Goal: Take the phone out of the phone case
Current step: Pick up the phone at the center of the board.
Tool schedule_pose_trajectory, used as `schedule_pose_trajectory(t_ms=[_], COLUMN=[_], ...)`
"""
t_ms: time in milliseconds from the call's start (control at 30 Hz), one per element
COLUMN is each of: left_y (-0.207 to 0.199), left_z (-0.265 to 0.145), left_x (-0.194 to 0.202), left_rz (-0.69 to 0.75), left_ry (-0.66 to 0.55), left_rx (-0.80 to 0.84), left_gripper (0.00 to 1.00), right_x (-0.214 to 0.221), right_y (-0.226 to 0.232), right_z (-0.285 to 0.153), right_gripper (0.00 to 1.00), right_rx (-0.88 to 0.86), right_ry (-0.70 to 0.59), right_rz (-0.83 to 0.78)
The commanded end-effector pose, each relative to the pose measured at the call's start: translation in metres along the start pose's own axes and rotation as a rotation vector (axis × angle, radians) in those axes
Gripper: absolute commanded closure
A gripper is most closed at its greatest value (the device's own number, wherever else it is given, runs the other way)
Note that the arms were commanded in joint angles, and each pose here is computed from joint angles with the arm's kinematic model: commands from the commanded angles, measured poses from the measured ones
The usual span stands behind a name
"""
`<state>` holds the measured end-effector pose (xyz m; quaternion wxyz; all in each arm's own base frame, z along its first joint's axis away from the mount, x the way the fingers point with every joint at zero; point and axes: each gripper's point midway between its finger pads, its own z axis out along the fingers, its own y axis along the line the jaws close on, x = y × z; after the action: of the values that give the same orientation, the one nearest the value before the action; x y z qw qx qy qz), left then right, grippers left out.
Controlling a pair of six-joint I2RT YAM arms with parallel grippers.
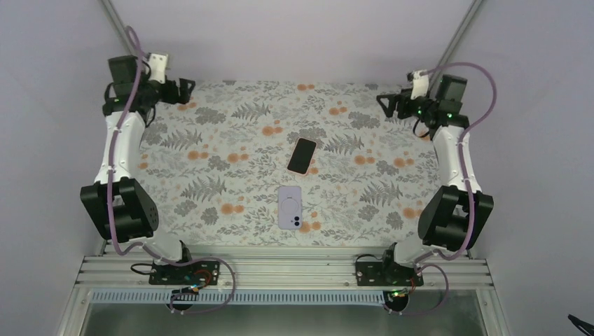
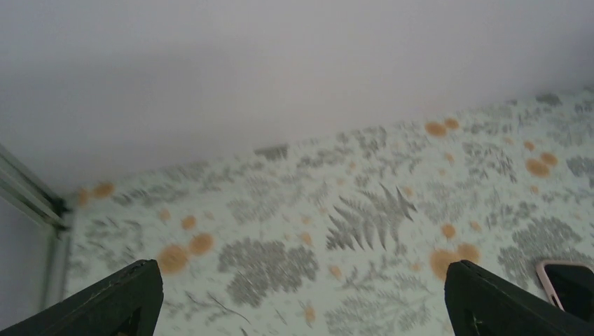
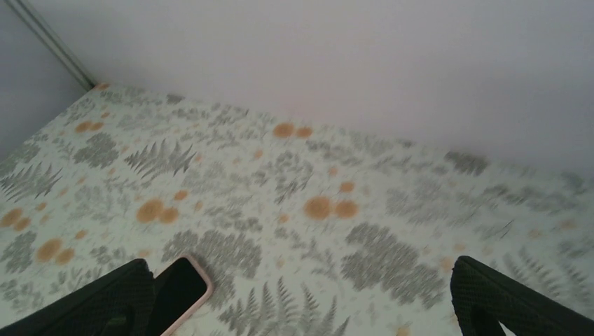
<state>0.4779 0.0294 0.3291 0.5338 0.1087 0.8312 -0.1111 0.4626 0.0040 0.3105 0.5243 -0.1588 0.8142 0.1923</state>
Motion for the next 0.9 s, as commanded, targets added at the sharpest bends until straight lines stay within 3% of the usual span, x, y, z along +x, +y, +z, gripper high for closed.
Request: schedule_pose_trajectory(t_ms=[0, 200, 400, 867], left_y=[-0.016, -0.056, -0.110, -0.287], left_z=[0.016, 0.041, 0.062, 0.086], left_x=[0.027, 0.073, 0.103, 0.168], left_rz=[-0.002, 0.032, 0.152, 0.530], left_ry=[0.061, 0.172, 0.251, 0.334], left_rx=[-0.023, 0.031, 0.080, 0.253], left_gripper=[0.00, 0.00, 0.00, 0.00], right_x=[0.018, 0.064, 0.084, 0.095], right_y=[0.023, 0.053, 0.072, 0.079], right_z=[0.001, 0.006, 0.002, 0.001], right_gripper=[0.01, 0.01, 0.01, 0.01], right_rx=[-0.016, -0.057, -0.077, -0.108], right_ry=[-0.014, 0.030, 0.025, 0.028], right_rz=[0.029, 0.074, 0.083, 0.068])
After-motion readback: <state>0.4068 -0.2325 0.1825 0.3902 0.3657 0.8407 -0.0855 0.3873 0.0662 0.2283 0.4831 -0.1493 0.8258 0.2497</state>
